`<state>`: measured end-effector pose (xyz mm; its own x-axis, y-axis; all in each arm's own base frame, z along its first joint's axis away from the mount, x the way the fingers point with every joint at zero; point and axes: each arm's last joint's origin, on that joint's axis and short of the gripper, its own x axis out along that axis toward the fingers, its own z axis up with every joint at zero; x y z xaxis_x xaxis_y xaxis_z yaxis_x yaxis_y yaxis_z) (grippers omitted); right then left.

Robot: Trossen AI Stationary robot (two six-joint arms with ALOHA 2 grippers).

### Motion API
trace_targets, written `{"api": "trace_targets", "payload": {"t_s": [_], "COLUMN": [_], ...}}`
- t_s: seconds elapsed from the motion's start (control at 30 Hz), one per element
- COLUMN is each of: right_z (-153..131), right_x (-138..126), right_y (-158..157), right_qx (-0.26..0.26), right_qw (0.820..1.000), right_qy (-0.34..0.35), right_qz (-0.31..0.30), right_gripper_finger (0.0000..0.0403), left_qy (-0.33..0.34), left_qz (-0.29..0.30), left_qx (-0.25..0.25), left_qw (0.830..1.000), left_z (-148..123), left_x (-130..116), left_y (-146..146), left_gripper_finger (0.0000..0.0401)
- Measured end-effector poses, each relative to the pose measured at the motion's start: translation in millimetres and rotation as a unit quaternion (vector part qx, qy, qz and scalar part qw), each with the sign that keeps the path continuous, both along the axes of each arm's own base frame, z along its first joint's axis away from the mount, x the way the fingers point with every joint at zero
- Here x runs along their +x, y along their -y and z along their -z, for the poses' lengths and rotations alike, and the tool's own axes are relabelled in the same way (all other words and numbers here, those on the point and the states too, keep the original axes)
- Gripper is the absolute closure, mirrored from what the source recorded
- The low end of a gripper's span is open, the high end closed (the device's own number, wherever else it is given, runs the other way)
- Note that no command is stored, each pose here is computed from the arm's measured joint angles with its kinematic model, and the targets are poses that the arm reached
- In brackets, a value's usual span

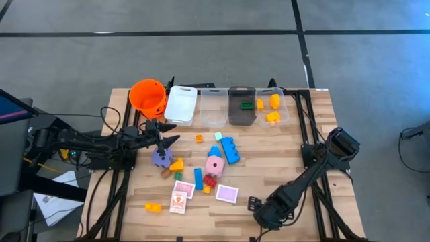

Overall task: Pick & Place Toys
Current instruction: Put the small light green game piece into the black bin

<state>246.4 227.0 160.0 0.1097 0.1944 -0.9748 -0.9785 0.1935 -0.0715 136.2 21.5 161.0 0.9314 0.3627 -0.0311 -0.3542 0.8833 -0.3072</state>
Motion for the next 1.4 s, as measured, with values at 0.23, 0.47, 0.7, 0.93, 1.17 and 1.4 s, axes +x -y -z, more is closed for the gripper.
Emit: {"api": "trace_targets", "payload": {"t_s": [0.23,0.47,0.7,0.93,1.17,1.4], "right_z": [-3,-3,14,21,21,20], "right_x": [4,6,10,13,15,15], "right_y": [-11,-9,-6,-3,0,0], "right_qx": [0.041,0.042,0.018,0.019,0.023,0.025], "right_qw": [0.998,0.998,1.000,1.000,1.000,1.000], "right_qy": [0.038,0.039,0.013,0.004,0.002,0.002], "right_qz": [-0.008,-0.004,0.004,-0.004,0.004,0.003], "right_gripper_finger": [0.0133,0.0133,0.0133,0.0133,0.0133,0.0160], "left_qy": [0.002,0.002,0.002,-0.001,-0.002,-0.002], "left_qz": [0.000,0.000,0.003,0.002,0.002,0.002], "left_qx": [-0.004,-0.004,-0.005,-0.010,-0.011,-0.011], "left_qw": [1.000,1.000,1.000,1.000,1.000,1.000], "left_z": [0,0,0,1,1,1], "left_x": [0,0,0,0,0,0], "left_y": [0,0,0,0,0,0], "left_gripper_finger": [0.0100,0.0100,0.0100,0.0100,0.0100,0.0100]}}
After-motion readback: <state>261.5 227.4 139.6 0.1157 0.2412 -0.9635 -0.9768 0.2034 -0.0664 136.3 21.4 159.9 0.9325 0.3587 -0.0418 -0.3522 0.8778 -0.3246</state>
